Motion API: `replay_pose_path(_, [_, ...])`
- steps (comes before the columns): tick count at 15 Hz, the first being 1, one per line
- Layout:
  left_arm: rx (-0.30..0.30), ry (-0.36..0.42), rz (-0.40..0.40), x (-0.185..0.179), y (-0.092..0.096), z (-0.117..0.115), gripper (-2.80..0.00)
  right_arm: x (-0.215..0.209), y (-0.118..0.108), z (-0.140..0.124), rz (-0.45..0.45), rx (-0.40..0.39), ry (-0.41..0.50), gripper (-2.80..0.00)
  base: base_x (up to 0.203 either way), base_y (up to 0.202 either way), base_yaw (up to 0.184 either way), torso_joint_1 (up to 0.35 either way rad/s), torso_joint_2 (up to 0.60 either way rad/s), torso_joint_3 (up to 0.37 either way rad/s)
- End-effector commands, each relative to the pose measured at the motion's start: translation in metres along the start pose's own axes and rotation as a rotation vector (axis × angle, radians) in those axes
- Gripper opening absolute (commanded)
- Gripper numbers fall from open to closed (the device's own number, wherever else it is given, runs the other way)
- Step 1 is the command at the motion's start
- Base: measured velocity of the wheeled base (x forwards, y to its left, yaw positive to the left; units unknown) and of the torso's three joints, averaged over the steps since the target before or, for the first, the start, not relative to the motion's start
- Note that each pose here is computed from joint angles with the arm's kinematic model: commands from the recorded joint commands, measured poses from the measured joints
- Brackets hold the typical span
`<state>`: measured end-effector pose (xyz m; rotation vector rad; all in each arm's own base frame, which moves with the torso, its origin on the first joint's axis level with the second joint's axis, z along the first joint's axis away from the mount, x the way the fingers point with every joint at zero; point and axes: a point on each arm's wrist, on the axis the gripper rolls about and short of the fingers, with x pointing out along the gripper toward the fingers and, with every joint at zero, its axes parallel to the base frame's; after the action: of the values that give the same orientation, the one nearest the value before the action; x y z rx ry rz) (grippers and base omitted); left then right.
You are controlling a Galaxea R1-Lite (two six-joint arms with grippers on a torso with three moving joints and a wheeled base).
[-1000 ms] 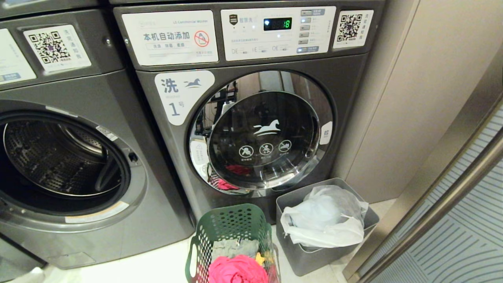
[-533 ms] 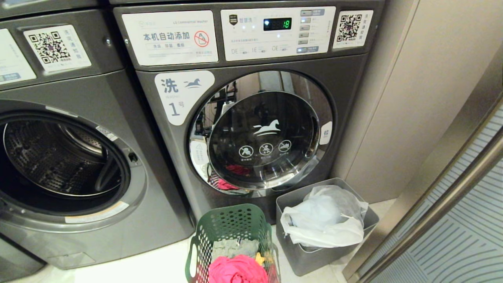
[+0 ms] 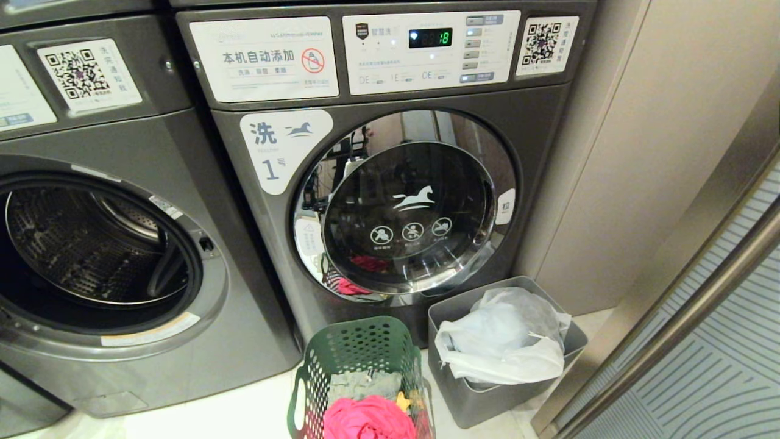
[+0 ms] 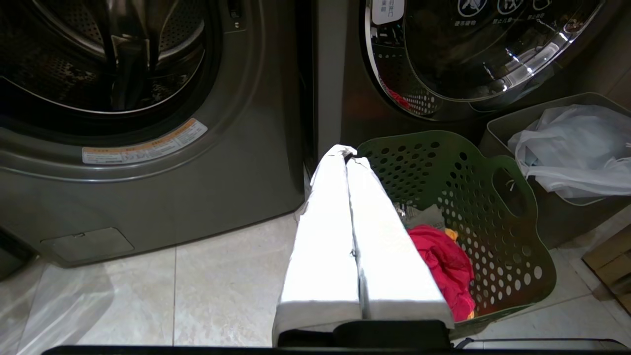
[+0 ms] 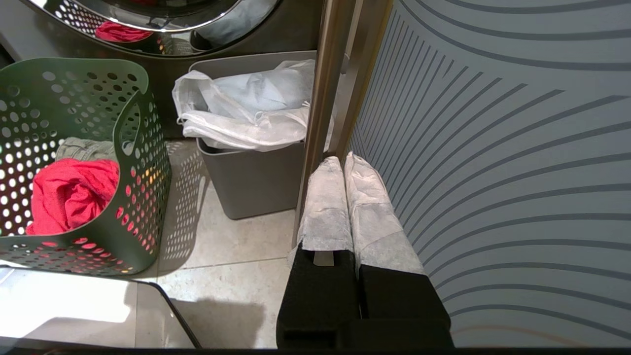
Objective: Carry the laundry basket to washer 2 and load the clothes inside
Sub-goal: Place the clothes into the washing machine
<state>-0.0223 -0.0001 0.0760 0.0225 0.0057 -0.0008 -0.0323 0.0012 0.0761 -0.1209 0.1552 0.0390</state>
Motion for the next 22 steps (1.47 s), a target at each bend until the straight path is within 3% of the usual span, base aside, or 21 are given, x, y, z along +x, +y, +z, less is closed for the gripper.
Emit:
replay_pose_path(1, [0.000,-0.009,0.001,-0.0006,0.0000,0.0000,-2.80,0.0000,0.0000,0.0001,0.000,-0.001,0.002,-2.80,0.000,0.000,0.000,0.000,0.00,0.000])
replay_pose_path(7, [-0.055,-0.011,0.010,-0.0005,0.0002,0.0000,-2.80,0.0000,0.0000,0.0001,0.000,-0.001,0.002,-2.80,0.000,0.000,0.000,0.000,0.00,0.000])
replay_pose_path(12, [-0.061,-0.012,0.008,-0.0005,0.0002,0.0001,-2.80,0.0001,0.0000,0.0001,0.002,-0.002,0.002,-2.80,0.000,0.000,0.000,0.000,0.00,0.000])
replay_pose_path(22, [-0.062,-0.012,0.010,-0.0005,0.0002,0.0001,-2.80,0.0001,0.0001,0.0000,0.005,-0.005,0.002,-2.80,0.000,0.178,-0.002,0.002,0.00,0.003])
